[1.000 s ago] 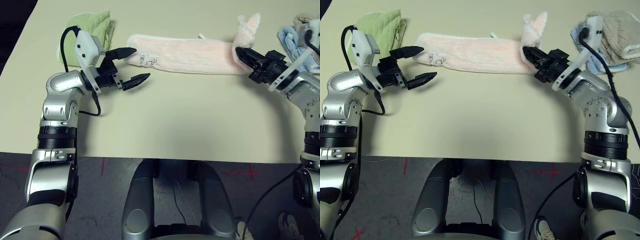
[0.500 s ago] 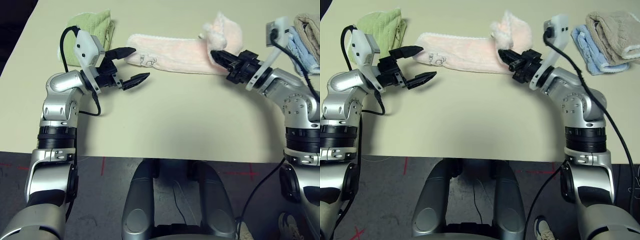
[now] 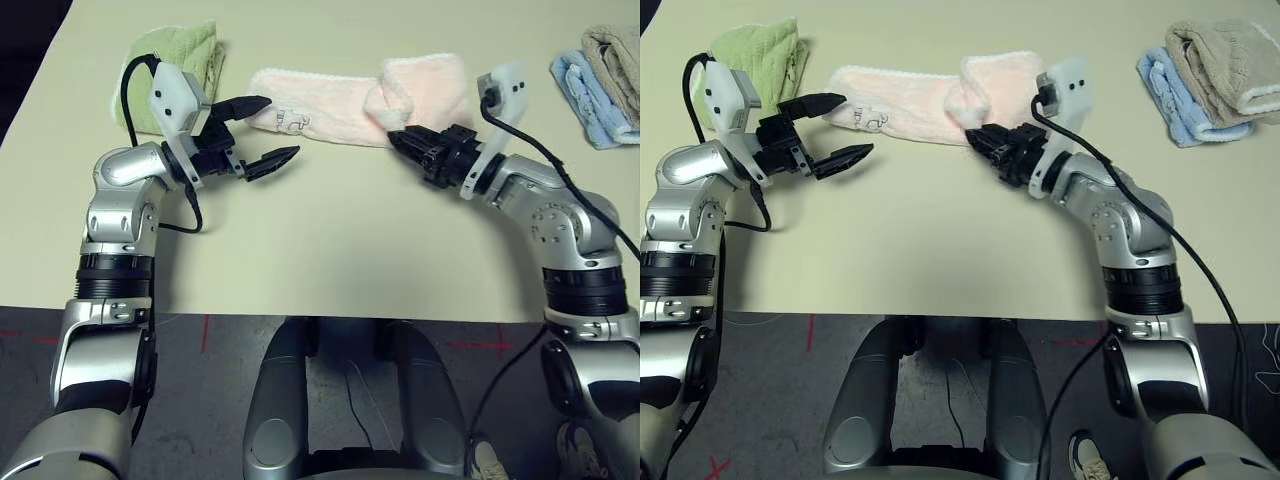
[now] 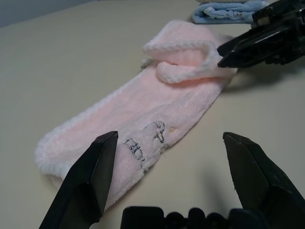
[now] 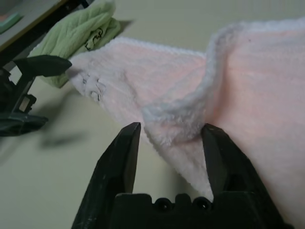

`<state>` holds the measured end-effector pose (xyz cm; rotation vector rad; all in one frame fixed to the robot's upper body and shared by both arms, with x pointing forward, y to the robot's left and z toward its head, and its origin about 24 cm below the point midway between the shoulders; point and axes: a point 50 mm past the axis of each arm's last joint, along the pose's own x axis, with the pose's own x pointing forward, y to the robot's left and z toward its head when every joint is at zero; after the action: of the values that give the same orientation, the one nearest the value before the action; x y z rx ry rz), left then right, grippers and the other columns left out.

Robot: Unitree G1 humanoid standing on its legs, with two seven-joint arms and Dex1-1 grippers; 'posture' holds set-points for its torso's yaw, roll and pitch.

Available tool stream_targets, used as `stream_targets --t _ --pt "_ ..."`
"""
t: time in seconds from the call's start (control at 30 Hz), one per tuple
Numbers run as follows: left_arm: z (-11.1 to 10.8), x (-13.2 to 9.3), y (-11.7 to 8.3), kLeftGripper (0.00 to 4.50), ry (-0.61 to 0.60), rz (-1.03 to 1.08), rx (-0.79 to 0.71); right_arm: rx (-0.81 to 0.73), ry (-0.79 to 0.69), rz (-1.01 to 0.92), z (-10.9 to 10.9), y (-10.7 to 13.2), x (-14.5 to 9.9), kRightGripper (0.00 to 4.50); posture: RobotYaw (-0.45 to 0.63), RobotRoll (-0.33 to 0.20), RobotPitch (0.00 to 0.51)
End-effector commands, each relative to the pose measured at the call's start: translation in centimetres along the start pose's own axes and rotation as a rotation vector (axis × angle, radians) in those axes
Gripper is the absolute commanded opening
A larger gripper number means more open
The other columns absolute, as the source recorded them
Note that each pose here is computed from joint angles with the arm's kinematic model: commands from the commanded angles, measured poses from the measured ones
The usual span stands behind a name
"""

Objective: Fold the towel and set it aside.

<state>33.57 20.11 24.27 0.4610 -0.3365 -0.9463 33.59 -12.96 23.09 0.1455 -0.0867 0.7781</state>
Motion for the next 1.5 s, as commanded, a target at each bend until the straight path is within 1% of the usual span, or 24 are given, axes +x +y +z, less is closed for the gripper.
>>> stream_targets --t 0.03,0.07,0.1,0.2,0.3,0.43,0.5,0.57,0.67,0.73,0.87,1.03,1.13,1.27,1.37,1.5 --pt "-0.4 -0.1 -0.4 4.50 0.009 -0.012 -0.014 0.026 0.002 -0.005 -0.5 0.2 0.5 3.92 0.00 0.000 0.389" --pt "-0.4 -0.1 -0.5 4.50 0.009 -0.012 -0.014 0.031 -0.006 0.000 -0.4 0.3 0.6 4.35 0.00 0.000 0.389" --pt "-0.4 -0.1 -0.5 4.50 0.009 -0.011 -0.014 0.035 -0.015 0.004 -0.2 0.3 0.7 4.46 0.00 0.000 0.389" --pt "-0.4 -0.2 -0.6 4.50 0.010 -0.010 -0.015 0.011 -0.060 0.046 0.5 0.2 0.4 4.46 0.00 0.000 0.386" --pt "-0.5 -0.2 -0.6 4.50 0.012 -0.007 -0.018 -0.034 -0.141 0.131 1.4 -0.9 -1.5 4.46 0.00 0.000 0.383" --pt "-0.7 -0.3 -0.7 4.50 0.016 -0.006 -0.028 -0.208 -0.156 0.170 1.7 -3.3 -4.1 4.46 -0.01 0.000 0.385" --pt "-0.8 -0.3 -0.7 4.50 0.014 0.001 -0.045 -0.295 -0.139 0.187 1.4 -4.4 -5.1 4.46 -0.01 0.000 0.388" --pt "-1.0 -0.3 -0.7 4.50 0.009 0.020 -0.073 -0.334 -0.119 0.202 0.8 -5.3 -5.9 4.46 -0.01 0.000 0.391" --pt "-1.6 -0.6 -0.1 4.50 -0.013 0.130 -0.147 -0.386 -0.106 0.207 -0.1 -6.6 -7.0 4.46 0.01 0.000 0.402" --pt "-1.9 -0.7 -0.1 4.50 -0.008 0.160 -0.149 -0.399 -0.102 0.217 -0.6 -7.1 -7.2 4.46 0.02 0.000 0.407" --pt "-2.1 -0.6 -0.8 4.50 0.008 0.150 -0.134 -0.431 -0.083 0.258 -1.2 -7.8 -7.6 4.46 0.04 0.000 0.408" --pt "-2.0 -0.8 -0.7 4.50 0.016 0.151 -0.125 -0.462 -0.021 0.345 -1.1 -8.4 -8.3 4.46 0.04 0.000 0.402" --pt "-1.9 -1.0 -0.5 4.50 0.028 0.147 -0.118 -0.511 0.019 0.369 -0.7 -8.9 -8.8 4.46 0.05 0.000 0.403" --pt "-1.5 -1.2 -0.1 4.50 0.040 0.146 -0.122 -0.579 0.047 0.395 -0.2 -9.0 -8.9 4.46 0.05 0.000 0.403" --pt "-0.4 -1.0 0.1 4.50 0.023 0.133 -0.221 -0.581 0.042 0.396 -0.2 -9.0 -8.5 4.46 0.05 0.000 0.403" --pt "0.4 -0.6 -0.6 4.50 0.012 0.076 -0.347 -0.574 0.035 0.391 -0.5 -9.0 -8.2 4.46 0.05 0.000 0.404"
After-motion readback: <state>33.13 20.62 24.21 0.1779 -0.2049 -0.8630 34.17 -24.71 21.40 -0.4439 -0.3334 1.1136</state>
